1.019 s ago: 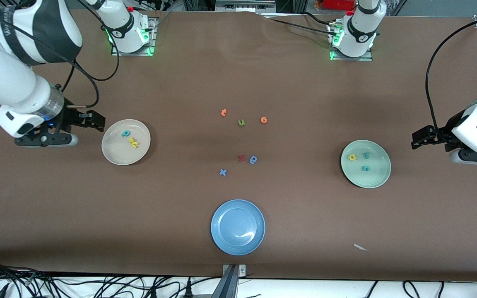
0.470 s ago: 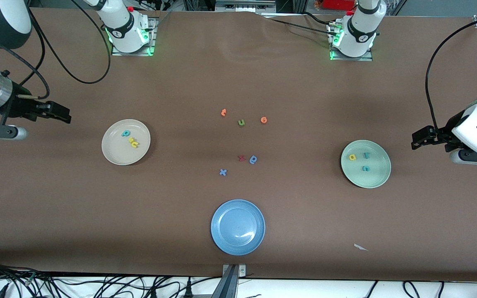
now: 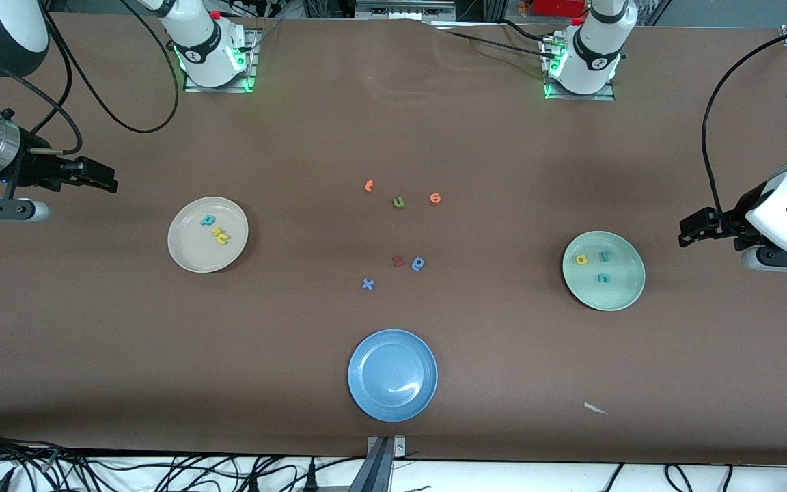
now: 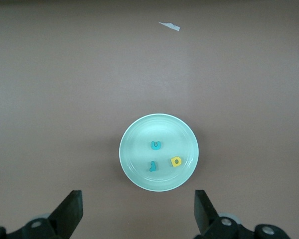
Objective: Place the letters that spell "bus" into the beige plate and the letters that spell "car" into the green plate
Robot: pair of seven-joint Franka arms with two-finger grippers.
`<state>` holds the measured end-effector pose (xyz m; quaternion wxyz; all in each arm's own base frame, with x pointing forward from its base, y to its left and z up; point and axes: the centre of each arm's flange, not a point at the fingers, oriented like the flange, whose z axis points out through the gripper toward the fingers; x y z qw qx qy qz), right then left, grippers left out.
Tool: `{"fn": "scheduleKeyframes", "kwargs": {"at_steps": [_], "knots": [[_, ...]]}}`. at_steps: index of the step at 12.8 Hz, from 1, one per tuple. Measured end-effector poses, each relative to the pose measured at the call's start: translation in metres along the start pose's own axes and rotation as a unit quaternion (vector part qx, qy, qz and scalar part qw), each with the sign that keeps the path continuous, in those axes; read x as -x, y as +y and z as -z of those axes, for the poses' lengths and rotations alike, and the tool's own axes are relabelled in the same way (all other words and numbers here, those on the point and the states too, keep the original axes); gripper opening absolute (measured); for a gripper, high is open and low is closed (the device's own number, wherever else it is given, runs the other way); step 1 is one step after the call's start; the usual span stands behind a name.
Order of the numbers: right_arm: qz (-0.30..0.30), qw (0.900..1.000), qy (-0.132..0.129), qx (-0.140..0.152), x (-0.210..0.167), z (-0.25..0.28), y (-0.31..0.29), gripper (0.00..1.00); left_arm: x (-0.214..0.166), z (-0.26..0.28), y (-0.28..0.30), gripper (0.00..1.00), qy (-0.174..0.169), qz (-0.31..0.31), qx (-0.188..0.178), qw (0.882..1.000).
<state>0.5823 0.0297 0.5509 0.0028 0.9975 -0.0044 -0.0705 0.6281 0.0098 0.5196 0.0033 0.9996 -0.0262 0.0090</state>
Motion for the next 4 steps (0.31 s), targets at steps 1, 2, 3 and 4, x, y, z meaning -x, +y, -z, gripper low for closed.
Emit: {"fn": "scheduleKeyframes", "kwargs": {"at_steps": [1, 2, 3, 4], "knots": [[0.003, 1.000, -0.001, -0.001, 0.0021, -0.0008, -0.0022, 1.00, 0.0000, 0.0000, 0.0000, 0.99, 0.000, 0.000, 0.000, 1.000], [0.006, 1.000, -0.002, -0.002, 0.0036, -0.0007, -0.0048, 1.00, 0.0000, 0.0000, 0.0000, 0.99, 0.000, 0.000, 0.000, 1.000], [0.008, 1.000, -0.001, -0.002, 0.0043, -0.0002, -0.0068, 1.00, 0.0000, 0.0000, 0.0000, 0.99, 0.000, 0.000, 0.000, 1.000], [0.009, 1.000, -0.001, -0.002, 0.0046, 0.0001, -0.0078, 1.00, 0.0000, 0.0000, 0.0000, 0.99, 0.000, 0.000, 0.000, 1.000]]}}
